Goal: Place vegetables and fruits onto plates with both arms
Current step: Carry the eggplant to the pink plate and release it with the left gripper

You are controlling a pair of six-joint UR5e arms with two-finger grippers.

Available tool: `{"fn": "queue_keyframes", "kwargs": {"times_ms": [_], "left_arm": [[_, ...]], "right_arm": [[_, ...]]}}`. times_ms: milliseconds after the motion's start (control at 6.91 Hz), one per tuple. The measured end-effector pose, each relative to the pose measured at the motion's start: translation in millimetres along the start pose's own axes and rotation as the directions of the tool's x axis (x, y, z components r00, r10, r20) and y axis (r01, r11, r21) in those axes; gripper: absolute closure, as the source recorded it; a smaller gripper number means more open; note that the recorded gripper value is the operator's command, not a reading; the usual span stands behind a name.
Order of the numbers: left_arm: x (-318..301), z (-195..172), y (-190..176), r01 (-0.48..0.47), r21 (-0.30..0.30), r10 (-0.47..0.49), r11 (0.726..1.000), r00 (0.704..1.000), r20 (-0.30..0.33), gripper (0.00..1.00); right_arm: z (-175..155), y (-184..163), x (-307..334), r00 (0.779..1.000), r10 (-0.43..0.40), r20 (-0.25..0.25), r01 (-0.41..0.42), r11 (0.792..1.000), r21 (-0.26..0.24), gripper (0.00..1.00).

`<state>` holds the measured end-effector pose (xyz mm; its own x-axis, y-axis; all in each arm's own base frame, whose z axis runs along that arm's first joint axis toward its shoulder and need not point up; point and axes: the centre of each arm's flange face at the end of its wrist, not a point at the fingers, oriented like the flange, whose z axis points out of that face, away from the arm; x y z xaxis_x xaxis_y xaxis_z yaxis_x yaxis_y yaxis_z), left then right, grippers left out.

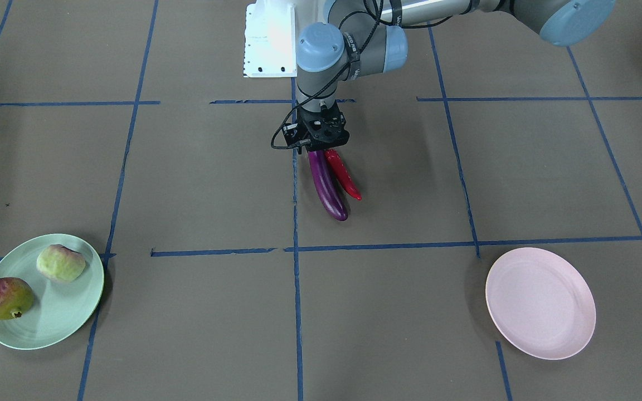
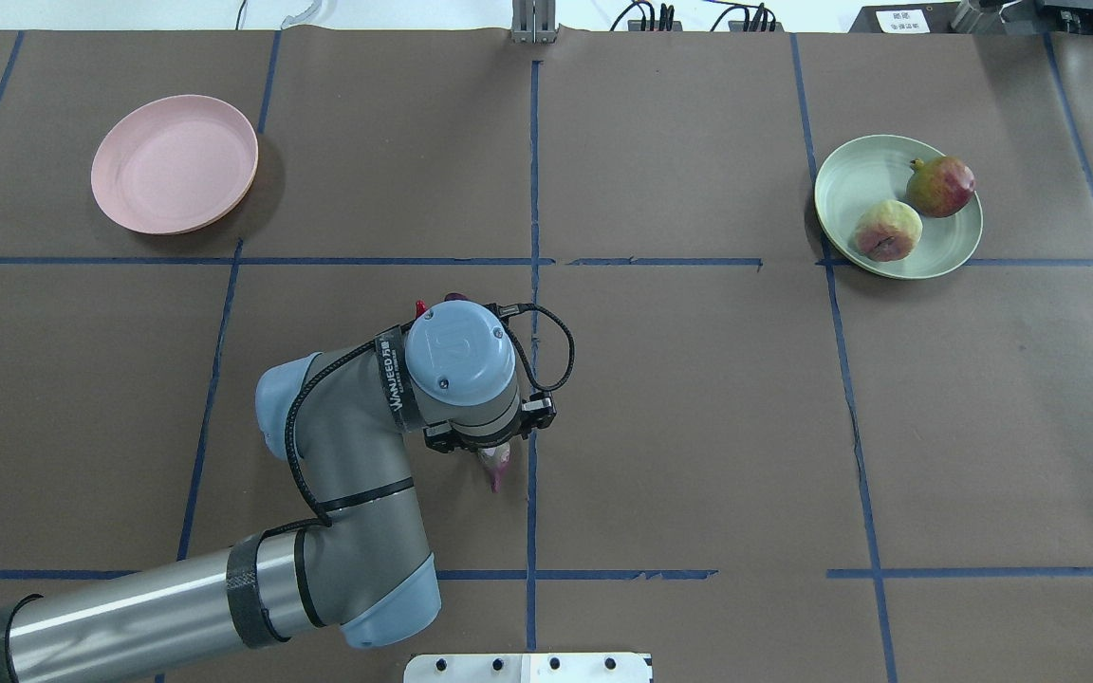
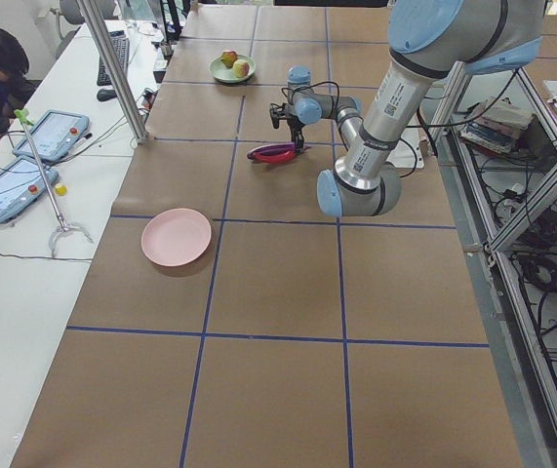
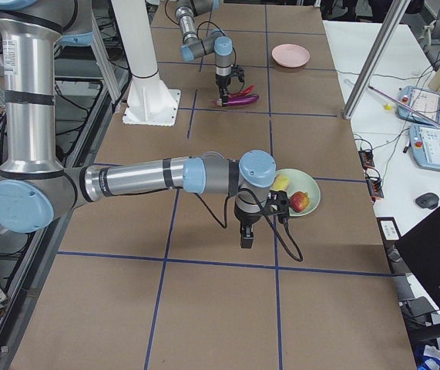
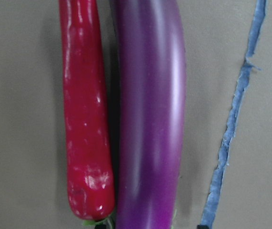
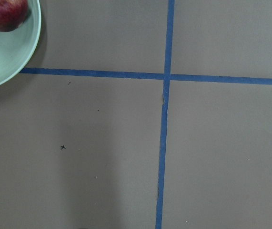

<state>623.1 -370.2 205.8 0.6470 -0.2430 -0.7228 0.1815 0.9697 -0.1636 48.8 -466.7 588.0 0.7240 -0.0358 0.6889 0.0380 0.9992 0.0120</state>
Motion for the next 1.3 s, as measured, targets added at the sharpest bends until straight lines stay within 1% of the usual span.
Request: {"fn": "queue_keyframes", "kwargs": {"times_ms": [145,289,579,723,868,1013,1157,1302], "left_arm": [[-0.1,-3.3,-2.6,0.003,0.004,-0.003,1.000,1.000,-0.001,1.00],[0.1,-14.6,-9.2,0.007,0.014,-0.007,1.000,1.000,-0.016,1.00],[-1.0,-58.5,-27.2,0.020,0.042,-0.017,0.999,0.997,-0.071,1.00],[-11.1,-88.6,-47.1,0.038,0.052,-0.033,0.998,0.995,-0.097,1.00],[-35.5,-116.2,-82.7,0.072,0.057,-0.065,0.996,0.992,-0.112,1.00],[-70.6,-137.6,-128.8,0.087,0.069,-0.079,0.994,0.991,-0.108,1.00],[-113.8,-152.6,-181.5,0.057,0.097,-0.049,0.994,0.995,-0.082,1.00],[-154.6,-156.8,-230.1,0.008,0.123,-0.004,0.992,0.999,-0.036,1.00]], "right_arm": [[0.2,0.1,0.2,1.000,0.000,0.000,0.000,1.000,0.000,0.00],[0.4,0.3,0.4,1.000,0.000,0.000,0.000,1.000,-0.001,0.00],[0.6,0.5,0.5,1.000,-0.001,0.000,0.001,1.000,-0.001,0.00],[1.0,0.6,1.0,1.000,0.000,0.000,0.000,1.000,-0.002,0.00],[1.8,1.1,1.6,1.000,0.000,0.000,0.000,1.000,-0.004,0.00],[2.6,2.1,2.4,1.000,0.002,0.000,-0.002,1.000,-0.005,0.00],[3.4,3.2,3.2,1.000,0.003,0.001,-0.003,1.000,-0.007,0.00],[3.7,3.6,3.5,1.000,0.003,0.001,-0.003,1.000,-0.007,0.00]]}}
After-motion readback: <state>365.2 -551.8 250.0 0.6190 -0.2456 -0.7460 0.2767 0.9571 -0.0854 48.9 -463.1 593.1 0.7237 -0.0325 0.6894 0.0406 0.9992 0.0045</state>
